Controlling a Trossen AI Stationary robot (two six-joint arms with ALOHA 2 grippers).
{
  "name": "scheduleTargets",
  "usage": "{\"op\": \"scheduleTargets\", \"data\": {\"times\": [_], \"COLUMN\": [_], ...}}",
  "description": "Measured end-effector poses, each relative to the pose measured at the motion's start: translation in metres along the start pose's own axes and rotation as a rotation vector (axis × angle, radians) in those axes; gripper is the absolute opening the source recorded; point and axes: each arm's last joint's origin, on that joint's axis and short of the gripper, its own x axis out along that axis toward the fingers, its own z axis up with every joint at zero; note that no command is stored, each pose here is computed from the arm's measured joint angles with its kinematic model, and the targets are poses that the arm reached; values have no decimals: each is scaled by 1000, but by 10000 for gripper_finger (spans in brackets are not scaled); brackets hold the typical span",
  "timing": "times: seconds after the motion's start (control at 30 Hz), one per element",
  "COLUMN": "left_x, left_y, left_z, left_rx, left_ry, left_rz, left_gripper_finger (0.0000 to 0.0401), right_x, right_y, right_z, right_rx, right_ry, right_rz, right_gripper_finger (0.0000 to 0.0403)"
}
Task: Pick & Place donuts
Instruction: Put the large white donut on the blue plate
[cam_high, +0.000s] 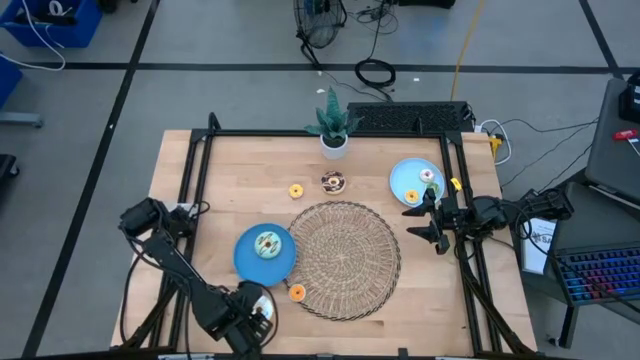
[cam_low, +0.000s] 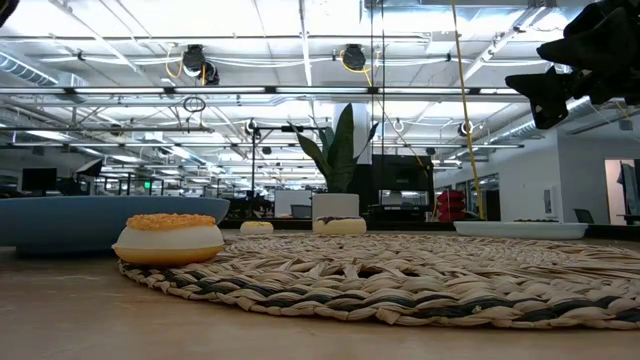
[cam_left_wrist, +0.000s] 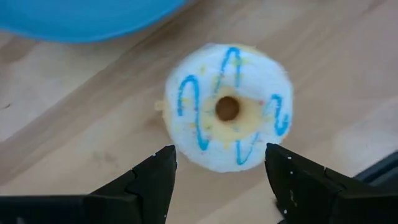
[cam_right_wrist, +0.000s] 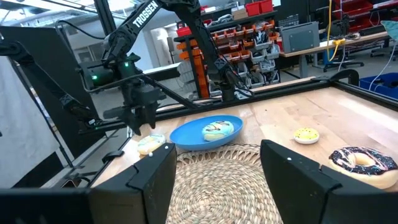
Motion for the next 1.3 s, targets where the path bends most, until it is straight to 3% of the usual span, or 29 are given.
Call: {"op": "scheduleTargets", "data": {"times": [0.53,0.8,1.0,1.3], "left_x": [19,19,20,25], "left_y": [17,16,7,12], "left_z": [2,2,0,2], "left_rx": [-107,-101,-77,-86], "left_ry": [-13,-7,2,-17], "left_rz": [97,81,-10,12], "left_gripper_finger": [246,246,246,246], "right_x": [0,0,0,0], "right_y": [0,0,0,0], "right_z": [0,0,0,0], "right_rx": [0,0,0,0], "right_ry": [0,0,0,0], "right_rz": [0,0,0,0], "right_gripper_finger": [219,219,219,219]}}
